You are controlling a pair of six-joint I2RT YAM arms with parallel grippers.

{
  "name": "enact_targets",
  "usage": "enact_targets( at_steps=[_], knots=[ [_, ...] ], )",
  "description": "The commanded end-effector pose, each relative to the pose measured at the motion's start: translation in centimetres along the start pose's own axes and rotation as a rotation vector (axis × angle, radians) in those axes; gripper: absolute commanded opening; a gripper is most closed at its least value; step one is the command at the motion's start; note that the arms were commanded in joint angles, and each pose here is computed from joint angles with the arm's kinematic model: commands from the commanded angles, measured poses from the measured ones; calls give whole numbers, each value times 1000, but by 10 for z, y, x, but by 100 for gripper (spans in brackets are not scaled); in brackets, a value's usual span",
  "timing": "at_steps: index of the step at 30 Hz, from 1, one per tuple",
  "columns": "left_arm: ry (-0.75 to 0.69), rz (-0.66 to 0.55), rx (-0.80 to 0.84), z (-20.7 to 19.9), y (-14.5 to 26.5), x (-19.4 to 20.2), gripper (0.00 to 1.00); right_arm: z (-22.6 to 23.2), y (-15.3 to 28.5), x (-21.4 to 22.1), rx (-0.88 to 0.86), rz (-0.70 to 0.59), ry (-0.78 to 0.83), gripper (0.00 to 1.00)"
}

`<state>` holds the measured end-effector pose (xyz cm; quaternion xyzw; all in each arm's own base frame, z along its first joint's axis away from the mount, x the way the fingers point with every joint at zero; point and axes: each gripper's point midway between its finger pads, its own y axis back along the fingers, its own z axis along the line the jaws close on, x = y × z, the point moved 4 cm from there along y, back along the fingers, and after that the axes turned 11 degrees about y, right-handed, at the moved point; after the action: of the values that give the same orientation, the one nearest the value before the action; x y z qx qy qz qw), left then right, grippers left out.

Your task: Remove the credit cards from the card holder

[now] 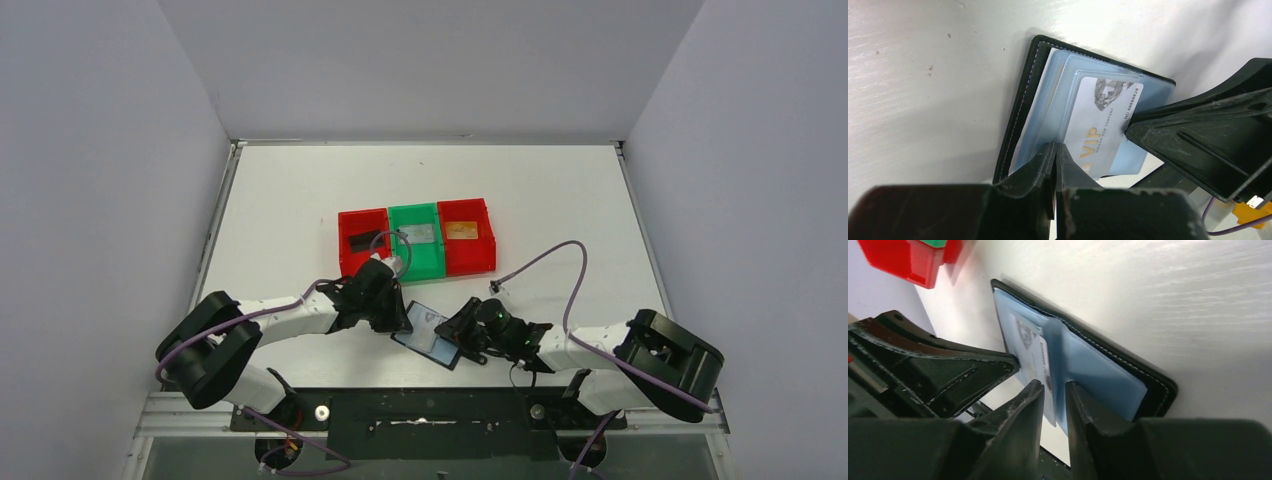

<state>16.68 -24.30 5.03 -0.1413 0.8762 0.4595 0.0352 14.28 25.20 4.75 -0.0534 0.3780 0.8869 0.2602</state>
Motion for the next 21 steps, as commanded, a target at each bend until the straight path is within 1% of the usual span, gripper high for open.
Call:
enact_targets(
  at_steps=[1, 5, 8, 11, 12, 15, 16, 19, 21],
  knots=[
    [-1, 7, -176, 37, -4, 8, 1, 21, -1, -5, -96, -34, 1, 27],
    [-4, 12, -165, 36, -5, 8, 1, 25, -6, -4, -126, -26, 7, 27],
    [-6, 12, -167, 35, -5, 8, 1, 24, -8, -3, -129, -19, 4, 21],
    [-4, 9, -169, 35, -4, 7, 1, 22, -7, -3, -127, -26, 6, 18],
    [-4, 8, -170, 35, -4, 7, 1, 22, -6, -3, -128, -28, 5, 17],
    [-4, 5, -175, 36, -3, 7, 1, 18, -3, -2, -121, -25, 0, 25],
    [-5, 6, -178, 37, -3, 7, 1, 17, -2, -2, -124, -26, -3, 25],
    [-5, 6, -178, 37, -3, 7, 0, 18, 0, -1, -151, -26, -5, 25],
    [-4, 6, -177, 36, -4, 7, 0, 21, 0, -1, -165, -22, 2, 21]
  ],
)
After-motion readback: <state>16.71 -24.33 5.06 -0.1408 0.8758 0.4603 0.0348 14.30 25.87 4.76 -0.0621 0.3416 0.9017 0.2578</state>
